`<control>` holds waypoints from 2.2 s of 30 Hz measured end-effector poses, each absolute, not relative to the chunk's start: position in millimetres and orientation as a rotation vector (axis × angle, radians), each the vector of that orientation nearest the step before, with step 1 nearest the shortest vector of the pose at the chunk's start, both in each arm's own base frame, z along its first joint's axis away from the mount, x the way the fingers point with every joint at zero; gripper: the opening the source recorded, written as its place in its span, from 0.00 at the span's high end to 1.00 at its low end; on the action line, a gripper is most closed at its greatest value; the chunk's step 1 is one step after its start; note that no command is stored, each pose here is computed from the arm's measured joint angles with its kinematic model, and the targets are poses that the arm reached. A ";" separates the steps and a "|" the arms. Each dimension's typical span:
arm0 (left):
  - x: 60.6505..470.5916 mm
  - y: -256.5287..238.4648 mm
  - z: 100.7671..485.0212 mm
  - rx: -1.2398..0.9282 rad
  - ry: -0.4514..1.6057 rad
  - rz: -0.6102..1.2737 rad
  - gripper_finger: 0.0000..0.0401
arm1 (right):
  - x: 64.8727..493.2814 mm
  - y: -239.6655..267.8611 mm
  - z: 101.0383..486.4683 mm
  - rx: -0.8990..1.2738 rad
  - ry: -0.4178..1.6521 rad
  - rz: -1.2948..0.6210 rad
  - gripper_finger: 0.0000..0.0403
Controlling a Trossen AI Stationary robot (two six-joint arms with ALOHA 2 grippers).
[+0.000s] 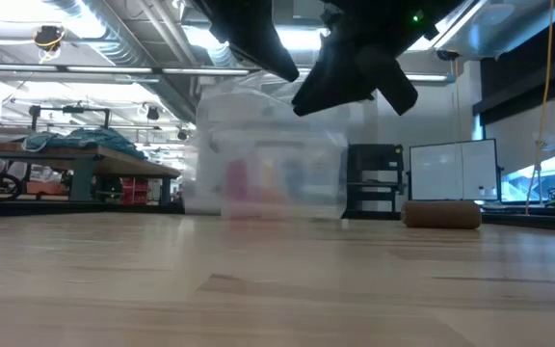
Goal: Roll bandage
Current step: Open the transparent zip bag
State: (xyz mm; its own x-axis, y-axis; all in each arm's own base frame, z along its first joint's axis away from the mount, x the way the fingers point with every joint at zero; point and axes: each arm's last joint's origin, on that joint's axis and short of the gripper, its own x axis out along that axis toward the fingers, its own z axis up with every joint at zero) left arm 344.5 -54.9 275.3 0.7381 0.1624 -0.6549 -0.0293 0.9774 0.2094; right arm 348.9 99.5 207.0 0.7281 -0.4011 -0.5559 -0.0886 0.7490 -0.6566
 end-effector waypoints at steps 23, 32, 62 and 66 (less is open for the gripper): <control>342.7 -67.0 277.6 0.348 0.705 0.170 0.99 | 337.0 132.1 191.3 -0.535 0.786 -0.090 0.99; 342.2 -65.5 276.3 0.389 0.705 0.242 0.99 | 342.7 126.0 179.8 -0.290 0.874 0.162 0.99; 340.8 -73.3 279.2 0.227 0.739 0.160 0.68 | 345.2 121.1 172.7 -0.429 0.863 -0.049 1.00; 343.2 -81.9 273.5 0.233 0.748 0.130 0.65 | 345.4 120.6 172.8 -0.415 0.861 -0.059 1.00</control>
State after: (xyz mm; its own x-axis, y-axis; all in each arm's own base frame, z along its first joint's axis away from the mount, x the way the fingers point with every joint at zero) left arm 343.2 -81.9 273.5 0.7265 0.1992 -0.6577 -0.0336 0.9662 0.2555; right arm 345.4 120.6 172.8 0.6549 -0.2162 -0.7241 -0.1146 0.9187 -0.3779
